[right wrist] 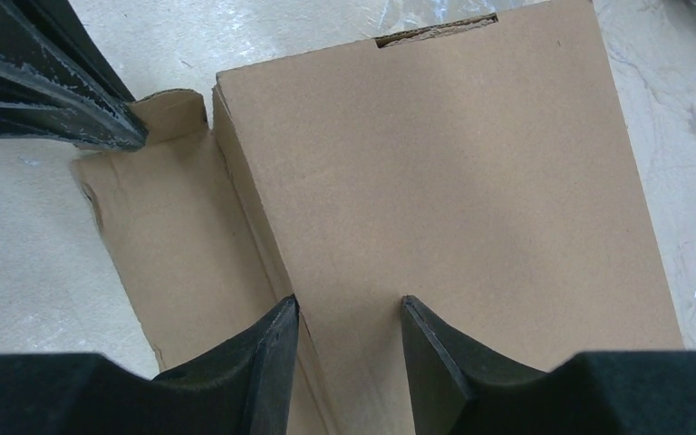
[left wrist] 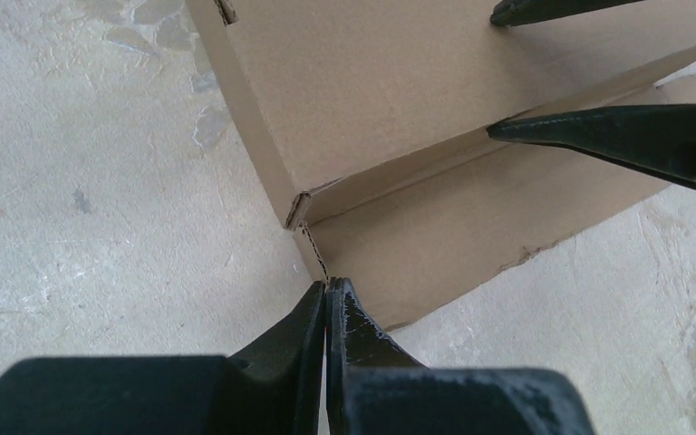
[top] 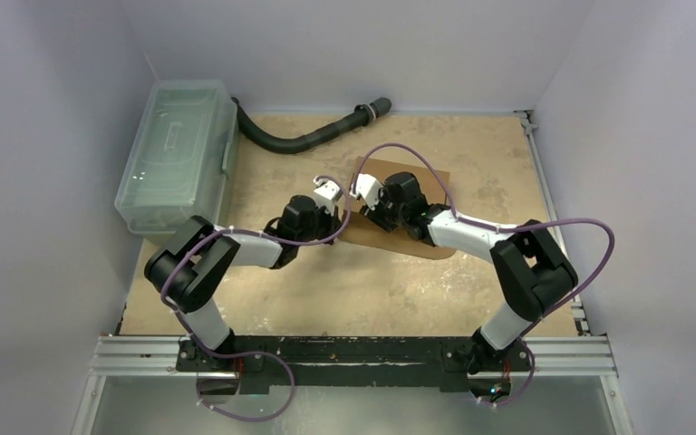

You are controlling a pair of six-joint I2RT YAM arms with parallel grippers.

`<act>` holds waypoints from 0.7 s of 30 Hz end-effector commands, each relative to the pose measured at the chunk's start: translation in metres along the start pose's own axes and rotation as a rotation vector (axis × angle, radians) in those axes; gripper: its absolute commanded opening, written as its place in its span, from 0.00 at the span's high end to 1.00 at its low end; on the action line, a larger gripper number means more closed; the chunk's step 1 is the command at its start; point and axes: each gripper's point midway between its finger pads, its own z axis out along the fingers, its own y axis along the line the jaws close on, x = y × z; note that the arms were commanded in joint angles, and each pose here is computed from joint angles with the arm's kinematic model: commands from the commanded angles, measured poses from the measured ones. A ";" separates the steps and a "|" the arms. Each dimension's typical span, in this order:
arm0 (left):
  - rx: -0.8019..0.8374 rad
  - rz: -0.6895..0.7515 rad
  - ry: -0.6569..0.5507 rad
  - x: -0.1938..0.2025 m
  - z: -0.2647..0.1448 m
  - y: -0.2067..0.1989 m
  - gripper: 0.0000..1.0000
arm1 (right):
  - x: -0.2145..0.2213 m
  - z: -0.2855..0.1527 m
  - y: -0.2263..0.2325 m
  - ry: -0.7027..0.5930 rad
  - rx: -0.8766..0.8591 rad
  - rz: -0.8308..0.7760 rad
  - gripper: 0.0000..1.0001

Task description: Fold the paper box

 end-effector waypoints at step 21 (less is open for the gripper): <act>0.103 -0.109 0.157 -0.026 0.025 -0.007 1.00 | 0.016 0.001 0.024 0.070 -0.092 0.035 0.54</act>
